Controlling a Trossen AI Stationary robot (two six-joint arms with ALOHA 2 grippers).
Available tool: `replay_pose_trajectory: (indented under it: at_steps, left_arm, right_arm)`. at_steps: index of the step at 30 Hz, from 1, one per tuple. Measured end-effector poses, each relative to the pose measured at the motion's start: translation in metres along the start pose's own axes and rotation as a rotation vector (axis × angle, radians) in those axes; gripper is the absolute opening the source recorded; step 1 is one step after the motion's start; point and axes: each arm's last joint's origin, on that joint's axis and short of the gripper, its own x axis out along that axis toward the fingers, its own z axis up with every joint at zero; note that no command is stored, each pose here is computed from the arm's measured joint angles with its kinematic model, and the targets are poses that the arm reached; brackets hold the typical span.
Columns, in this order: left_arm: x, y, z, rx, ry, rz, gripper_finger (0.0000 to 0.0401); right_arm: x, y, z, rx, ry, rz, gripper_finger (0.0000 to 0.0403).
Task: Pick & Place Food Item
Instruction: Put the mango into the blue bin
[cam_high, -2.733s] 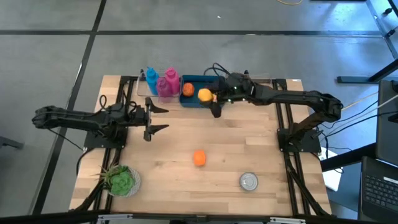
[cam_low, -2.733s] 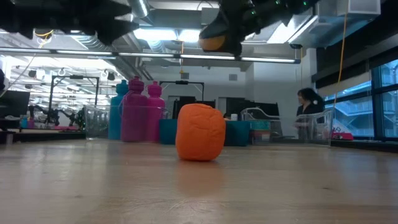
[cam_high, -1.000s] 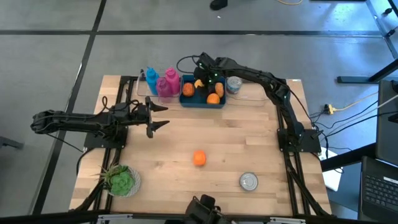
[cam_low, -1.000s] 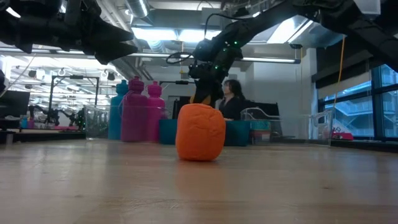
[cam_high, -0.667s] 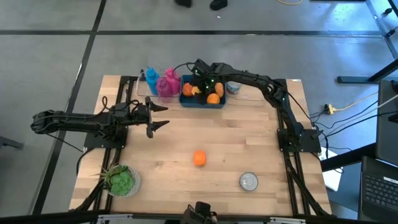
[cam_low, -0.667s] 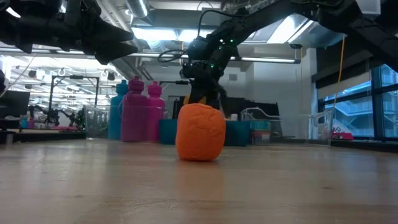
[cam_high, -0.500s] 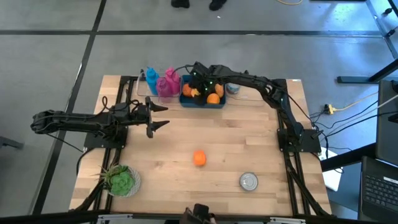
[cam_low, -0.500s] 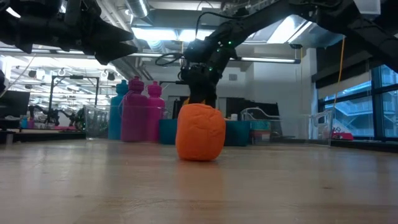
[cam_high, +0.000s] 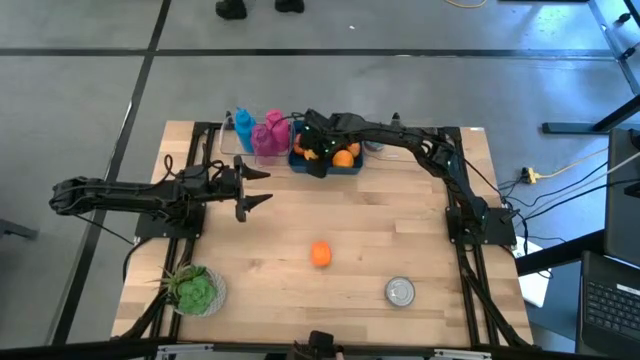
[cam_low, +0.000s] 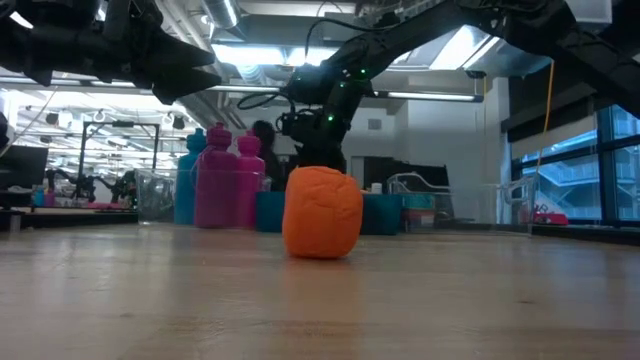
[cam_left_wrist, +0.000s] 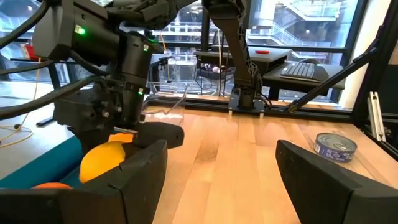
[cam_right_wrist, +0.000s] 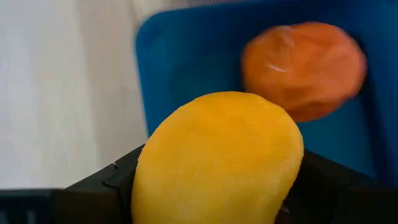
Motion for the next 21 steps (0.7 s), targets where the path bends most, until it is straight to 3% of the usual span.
replay_pose_trajectory:
  at_steps: [7,21]
  left_arm:
    - [0.0000,0.0000,-0.0003,-0.007,0.003,0.000,0.0292]
    - [-0.0001,0.0000,-0.0005,-0.017,0.004,0.000,0.0292]
  right_arm:
    - [0.0012,-0.0024,-0.0011,-0.004,0.020,-0.072,0.0279]
    - [0.0012,-0.0026,-0.0011,-0.014,0.021,-0.076,0.0287]
